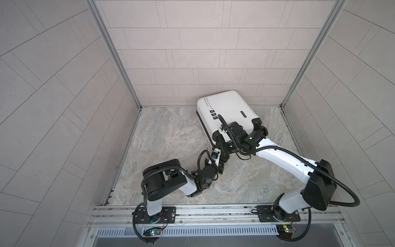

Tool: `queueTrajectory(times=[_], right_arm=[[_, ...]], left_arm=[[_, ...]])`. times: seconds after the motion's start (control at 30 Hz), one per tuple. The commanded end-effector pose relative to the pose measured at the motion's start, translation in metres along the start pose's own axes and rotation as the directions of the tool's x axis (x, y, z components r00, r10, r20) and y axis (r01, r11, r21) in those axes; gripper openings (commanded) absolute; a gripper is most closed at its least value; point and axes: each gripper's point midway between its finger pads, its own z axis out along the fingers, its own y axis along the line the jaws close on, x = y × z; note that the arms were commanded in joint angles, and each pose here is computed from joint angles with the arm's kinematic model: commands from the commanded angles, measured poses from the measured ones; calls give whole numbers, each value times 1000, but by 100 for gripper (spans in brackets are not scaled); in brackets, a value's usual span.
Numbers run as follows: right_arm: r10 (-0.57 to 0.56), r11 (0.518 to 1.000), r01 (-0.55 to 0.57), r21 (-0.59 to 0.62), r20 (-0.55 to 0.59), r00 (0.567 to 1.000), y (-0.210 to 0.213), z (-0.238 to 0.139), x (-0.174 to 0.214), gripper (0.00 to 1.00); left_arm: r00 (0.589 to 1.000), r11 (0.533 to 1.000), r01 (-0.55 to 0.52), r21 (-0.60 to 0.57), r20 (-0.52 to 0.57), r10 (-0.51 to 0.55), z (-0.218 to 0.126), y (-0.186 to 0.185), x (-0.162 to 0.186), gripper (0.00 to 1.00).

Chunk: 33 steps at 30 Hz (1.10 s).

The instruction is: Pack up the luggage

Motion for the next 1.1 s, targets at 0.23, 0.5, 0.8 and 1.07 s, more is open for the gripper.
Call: queueTrajectory(times=[0.23, 0.5, 0.8, 1.07], right_arm=[[-26, 998, 37, -54, 198, 980, 17, -35, -44, 44], [-18, 1000, 24, -21, 249, 968, 8, -61, -47, 68], [11, 999, -23, 40, 280, 960, -25, -79, -35, 72], [5, 998, -24, 52, 344, 939, -55, -81, -7, 71]], left_arm=[[1000, 1000, -7, -2, -21, 7, -24, 7, 6, 44], [999, 997, -10, -71, -48, 6, -51, 28, -8, 55], [987, 990, -53, -132, -156, 32, -63, 40, -40, 56], [964, 976, 16, -215, -256, -72, -76, 66, -78, 74]])
